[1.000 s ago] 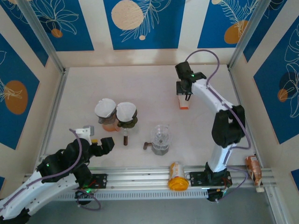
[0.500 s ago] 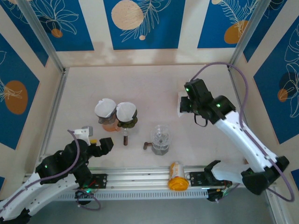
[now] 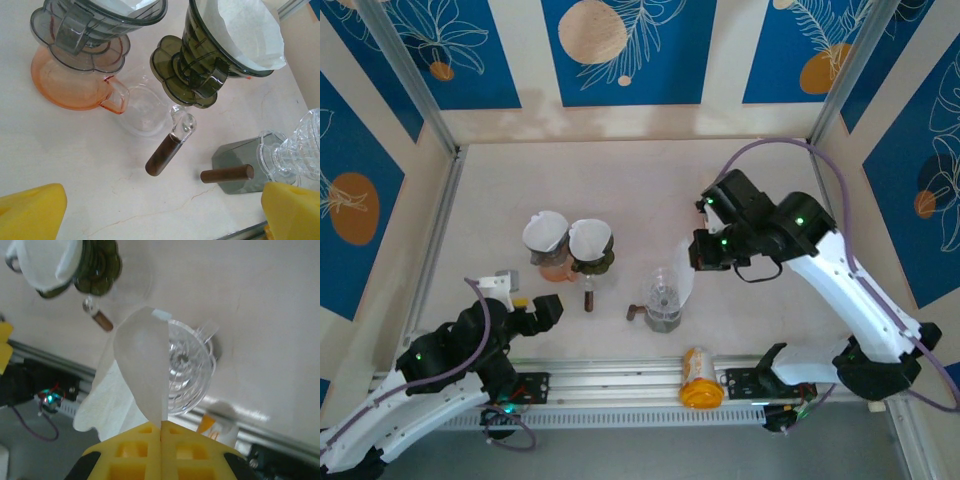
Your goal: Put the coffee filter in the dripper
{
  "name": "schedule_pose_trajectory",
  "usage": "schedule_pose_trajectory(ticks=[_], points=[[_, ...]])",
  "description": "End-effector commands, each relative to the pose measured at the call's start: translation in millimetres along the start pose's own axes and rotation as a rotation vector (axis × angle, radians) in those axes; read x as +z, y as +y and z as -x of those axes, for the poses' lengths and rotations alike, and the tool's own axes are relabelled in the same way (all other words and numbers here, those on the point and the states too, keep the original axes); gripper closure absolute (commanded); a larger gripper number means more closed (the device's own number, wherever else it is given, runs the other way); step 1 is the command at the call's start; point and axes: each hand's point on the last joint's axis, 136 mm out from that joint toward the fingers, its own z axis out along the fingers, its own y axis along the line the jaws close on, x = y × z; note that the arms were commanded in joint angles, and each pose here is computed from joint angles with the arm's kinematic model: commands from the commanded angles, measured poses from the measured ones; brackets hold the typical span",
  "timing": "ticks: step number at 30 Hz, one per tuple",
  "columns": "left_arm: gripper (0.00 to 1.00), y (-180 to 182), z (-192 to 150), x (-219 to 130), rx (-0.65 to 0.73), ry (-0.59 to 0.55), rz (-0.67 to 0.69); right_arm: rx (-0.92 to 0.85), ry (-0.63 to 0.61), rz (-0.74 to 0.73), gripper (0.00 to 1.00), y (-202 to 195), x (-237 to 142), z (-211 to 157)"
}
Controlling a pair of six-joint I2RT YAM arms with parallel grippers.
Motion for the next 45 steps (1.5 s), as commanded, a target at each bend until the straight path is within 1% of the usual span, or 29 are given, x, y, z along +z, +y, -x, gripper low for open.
schedule_pose_trajectory(ticks=[1,10,14,24,32,37,41,43,45], points=[[0.0,-5,0,-1,0.012,0.005,-0.023,0.087,0.153,0.01,1.0,5,6,-24],[0.0,-10,5,-8,0.024,-0.001,-0.044,0.201,0.268,-0.081,1.0,-4,35,-20],[0.0,-13,5,-8,0.024,0.0,-0.059,0.201,0.302,-0.156,1.0,-12,47,-16],[0.0,-20,5,-6,0.031,0.016,-0.077,0.172,0.291,-0.226,1.0,-20,74,-1],[0.0,-29,6,-3,0.038,0.034,-0.096,0.143,0.271,-0.238,1.0,-22,85,5],[0.0,-41,3,1,0.06,0.068,-0.132,0.104,0.262,-0.272,1.0,-23,92,7],[0.01,-64,6,3,0.085,0.083,-0.21,0.077,0.246,-0.284,1.0,-21,95,8],[0.02,-80,9,5,0.108,0.102,-0.253,0.059,0.241,-0.292,0.96,-20,96,7],[0.03,-93,11,8,0.127,0.125,-0.276,0.033,0.223,-0.304,0.88,-19,93,7]])
